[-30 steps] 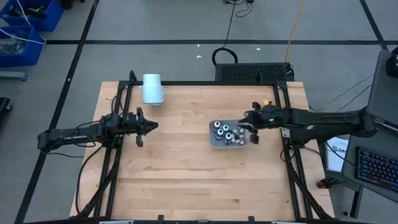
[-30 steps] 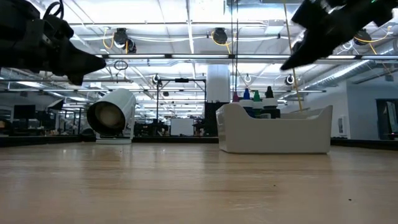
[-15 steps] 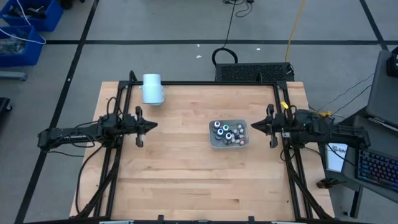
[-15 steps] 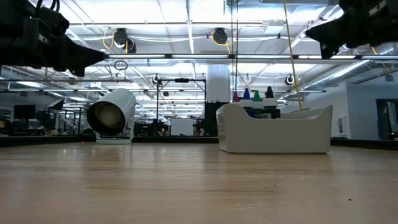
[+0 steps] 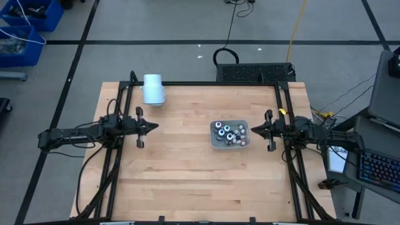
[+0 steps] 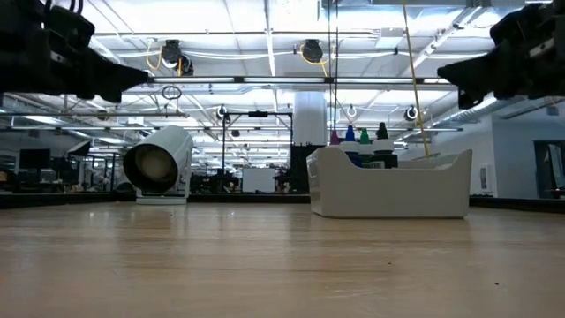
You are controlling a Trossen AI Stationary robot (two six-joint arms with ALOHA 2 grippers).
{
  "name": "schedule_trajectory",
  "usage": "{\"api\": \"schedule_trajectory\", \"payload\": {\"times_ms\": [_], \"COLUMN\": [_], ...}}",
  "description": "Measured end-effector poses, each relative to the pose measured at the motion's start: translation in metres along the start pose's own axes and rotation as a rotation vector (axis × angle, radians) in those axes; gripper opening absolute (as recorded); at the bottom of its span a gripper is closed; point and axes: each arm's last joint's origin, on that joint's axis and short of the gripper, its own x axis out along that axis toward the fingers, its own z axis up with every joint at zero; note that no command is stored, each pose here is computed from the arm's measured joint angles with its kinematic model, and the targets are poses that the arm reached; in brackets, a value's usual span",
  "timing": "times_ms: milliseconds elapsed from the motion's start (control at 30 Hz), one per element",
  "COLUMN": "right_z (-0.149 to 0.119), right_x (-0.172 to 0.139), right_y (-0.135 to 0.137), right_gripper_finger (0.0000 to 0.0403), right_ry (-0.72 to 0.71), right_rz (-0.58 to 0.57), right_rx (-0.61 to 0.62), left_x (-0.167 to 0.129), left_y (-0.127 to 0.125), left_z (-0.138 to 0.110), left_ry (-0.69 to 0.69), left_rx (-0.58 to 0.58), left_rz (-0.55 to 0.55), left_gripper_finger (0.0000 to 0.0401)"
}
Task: Pick & Place food coloring
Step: Return to Home Position
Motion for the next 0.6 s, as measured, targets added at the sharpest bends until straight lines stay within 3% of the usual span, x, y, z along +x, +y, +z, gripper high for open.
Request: {"api": "schedule_trajectory", "payload": {"times_ms": [133,400,600], "right_z": [0.0,0.0,-0.004], "right_x": [-0.001,-0.001,-0.001], "right_y": [0.0,-0.001,-0.001], "right_gripper_finger": [0.0,0.0,0.0], "right_ry": [-0.013,-0.013,0.022], "right_rz": [-0.009,-0.034,-0.035], "right_rx": [-0.002,-0.019,-0.015], "left_x": [0.0,-0.001,-0.003], "left_y": [-0.003,-0.007,-0.011], "left_z": [0.004,0.006,0.004], "left_ry": [-0.041,-0.051,-0.039], "left_rx": [0.028,0.108,0.111], "left_rz": [-0.046,-0.01,-0.042], "left_gripper_finger": [0.0003,0.0002,0.0001]}}
